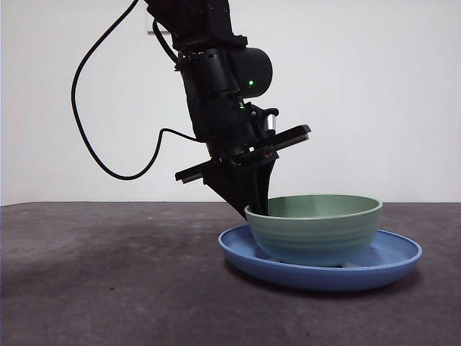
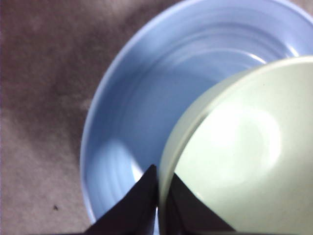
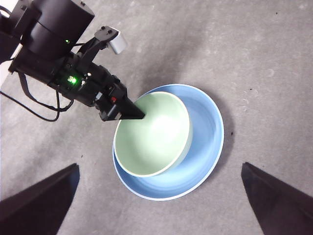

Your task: Place the green bowl on the blue plate

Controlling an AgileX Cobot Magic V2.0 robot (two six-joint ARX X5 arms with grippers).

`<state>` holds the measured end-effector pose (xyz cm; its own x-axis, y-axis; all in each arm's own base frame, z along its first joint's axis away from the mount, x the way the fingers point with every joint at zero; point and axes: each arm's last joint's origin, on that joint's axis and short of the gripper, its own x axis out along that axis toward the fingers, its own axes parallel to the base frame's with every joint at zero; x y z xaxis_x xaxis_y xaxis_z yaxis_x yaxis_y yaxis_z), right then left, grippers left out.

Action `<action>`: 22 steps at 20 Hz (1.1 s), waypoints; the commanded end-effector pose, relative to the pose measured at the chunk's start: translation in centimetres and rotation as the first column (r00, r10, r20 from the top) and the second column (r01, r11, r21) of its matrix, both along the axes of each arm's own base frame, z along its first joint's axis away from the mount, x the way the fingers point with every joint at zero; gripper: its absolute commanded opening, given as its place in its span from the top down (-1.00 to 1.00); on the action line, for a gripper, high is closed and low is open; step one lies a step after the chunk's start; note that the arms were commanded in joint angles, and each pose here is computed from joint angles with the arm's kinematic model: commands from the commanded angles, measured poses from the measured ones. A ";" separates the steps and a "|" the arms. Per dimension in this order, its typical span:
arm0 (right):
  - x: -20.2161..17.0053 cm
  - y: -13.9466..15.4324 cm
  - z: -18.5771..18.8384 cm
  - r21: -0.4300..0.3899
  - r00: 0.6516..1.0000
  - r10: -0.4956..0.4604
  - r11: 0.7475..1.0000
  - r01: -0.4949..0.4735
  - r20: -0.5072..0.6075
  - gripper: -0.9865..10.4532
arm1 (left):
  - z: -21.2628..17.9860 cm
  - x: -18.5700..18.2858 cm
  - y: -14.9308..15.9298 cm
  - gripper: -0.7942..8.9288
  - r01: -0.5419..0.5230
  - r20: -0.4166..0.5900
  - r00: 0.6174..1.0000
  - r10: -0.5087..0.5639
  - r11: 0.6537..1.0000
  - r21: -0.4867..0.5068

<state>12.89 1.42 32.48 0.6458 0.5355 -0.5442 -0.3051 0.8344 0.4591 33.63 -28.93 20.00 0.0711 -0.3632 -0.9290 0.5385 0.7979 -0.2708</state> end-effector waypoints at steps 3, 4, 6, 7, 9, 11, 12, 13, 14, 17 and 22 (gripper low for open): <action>0.1 0.0 0.5 -0.002 1.000 0.007 1.000 -0.007 0.020 -0.32 | -0.3 0.3 -0.5 0.64 0.006 -0.005 1.000 -0.006 1.000 0.005; 0.0 0.0 0.5 -0.002 1.000 0.007 1.000 -0.007 0.020 -0.32 | -0.2 0.4 -0.4 0.62 0.001 -0.006 1.000 -0.001 1.000 0.006; 0.0 0.0 0.5 -0.002 1.000 0.007 1.000 -0.007 0.020 -0.32 | 0.1 0.6 -0.3 0.47 -0.004 -0.001 1.000 0.004 1.000 0.000; 0.1 0.0 0.5 -0.002 1.000 0.007 1.000 -0.007 0.020 -0.32 | 0.7 0.8 -0.1 0.33 -0.009 0.003 1.000 0.009 1.000 -0.003; 0.1 0.0 0.5 -0.002 1.000 0.007 1.000 -0.007 0.020 -0.32 | 1.9 0.8 0.2 0.08 -0.010 0.008 1.000 0.011 1.000 -0.005; 0.1 0.0 0.5 -0.002 1.000 0.007 1.000 -0.007 0.020 -0.32 | 3.8 0.7 0.7 -0.03 0.013 0.022 1.000 -0.012 1.000 -0.005; 0.1 0.0 0.5 -0.002 1.000 0.007 1.000 -0.007 0.020 -0.32 | 5.0 0.4 1.0 -0.06 0.030 0.038 0.999 -0.029 1.000 -0.010; 0.1 0.0 0.5 -0.002 1.000 0.007 1.000 -0.007 0.020 -0.32 | 6.3 0.1 1.3 -0.08 0.039 0.056 0.998 -0.038 0.999 -0.019; 0.1 0.0 0.5 -0.002 1.000 0.007 1.000 -0.007 0.020 -0.32 | 7.7 -0.4 1.9 -0.08 0.052 0.084 0.995 -0.049 0.998 -0.031; 0.1 0.0 0.5 -0.002 1.000 0.007 1.000 -0.007 0.020 -0.32 | 12.2 -2.0 3.5 -0.08 0.056 0.178 0.983 -0.040 0.995 -0.085; 0.1 0.0 0.5 -0.002 1.000 0.007 1.000 -0.007 0.020 -0.32 | 18.5 -6.3 7.8 -0.15 0.100 0.265 0.962 -0.069 0.990 -0.103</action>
